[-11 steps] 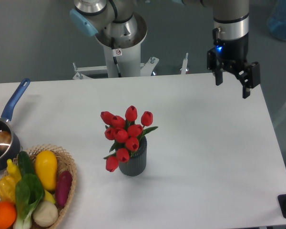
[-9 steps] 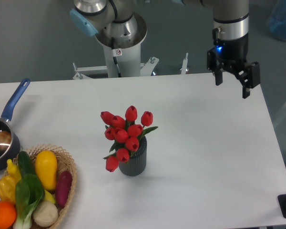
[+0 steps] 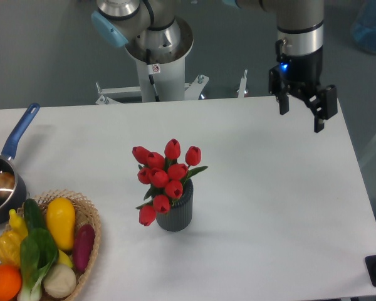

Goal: Pick up the flowers from the vase
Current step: 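Move the open gripper toward the red tulip bunch in the grey vase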

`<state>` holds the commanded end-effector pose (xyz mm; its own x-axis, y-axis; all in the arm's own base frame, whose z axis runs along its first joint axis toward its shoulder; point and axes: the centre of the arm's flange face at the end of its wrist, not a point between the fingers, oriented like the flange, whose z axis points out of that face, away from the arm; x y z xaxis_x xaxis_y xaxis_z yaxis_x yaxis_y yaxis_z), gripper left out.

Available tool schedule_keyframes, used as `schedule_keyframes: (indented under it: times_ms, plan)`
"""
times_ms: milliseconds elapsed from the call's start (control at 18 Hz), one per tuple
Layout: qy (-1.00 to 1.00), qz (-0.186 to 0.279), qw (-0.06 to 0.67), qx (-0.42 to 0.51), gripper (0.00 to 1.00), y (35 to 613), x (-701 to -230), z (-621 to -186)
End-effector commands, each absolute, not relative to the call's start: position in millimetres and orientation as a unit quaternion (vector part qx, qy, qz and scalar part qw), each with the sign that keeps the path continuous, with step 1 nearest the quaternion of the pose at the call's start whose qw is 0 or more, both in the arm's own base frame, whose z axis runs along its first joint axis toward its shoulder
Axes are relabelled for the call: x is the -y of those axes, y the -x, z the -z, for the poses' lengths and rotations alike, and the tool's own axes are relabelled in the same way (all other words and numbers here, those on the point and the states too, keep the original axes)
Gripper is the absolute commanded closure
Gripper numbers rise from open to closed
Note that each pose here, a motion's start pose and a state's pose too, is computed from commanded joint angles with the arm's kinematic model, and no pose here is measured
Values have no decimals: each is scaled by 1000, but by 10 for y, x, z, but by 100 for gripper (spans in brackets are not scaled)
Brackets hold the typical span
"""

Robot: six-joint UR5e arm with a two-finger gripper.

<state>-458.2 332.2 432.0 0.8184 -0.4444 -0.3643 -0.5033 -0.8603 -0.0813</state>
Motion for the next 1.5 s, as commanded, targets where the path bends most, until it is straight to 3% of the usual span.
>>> schedule_keyframes:
  times_ms: [278,778,1111,1167,1500]
  plan:
    - [955,-130,104,-245,0,4437,-3275,-3959]
    - [939,-38,249,-235,0,4349,-3539,-3397]
    - [930,28,336,-144,0,4238,-3616,-3313]
    - [922,56,369,-100,0,4227,-3650,-3347]
    - [896,111,420,-87,0,4030,-3877,-3384]
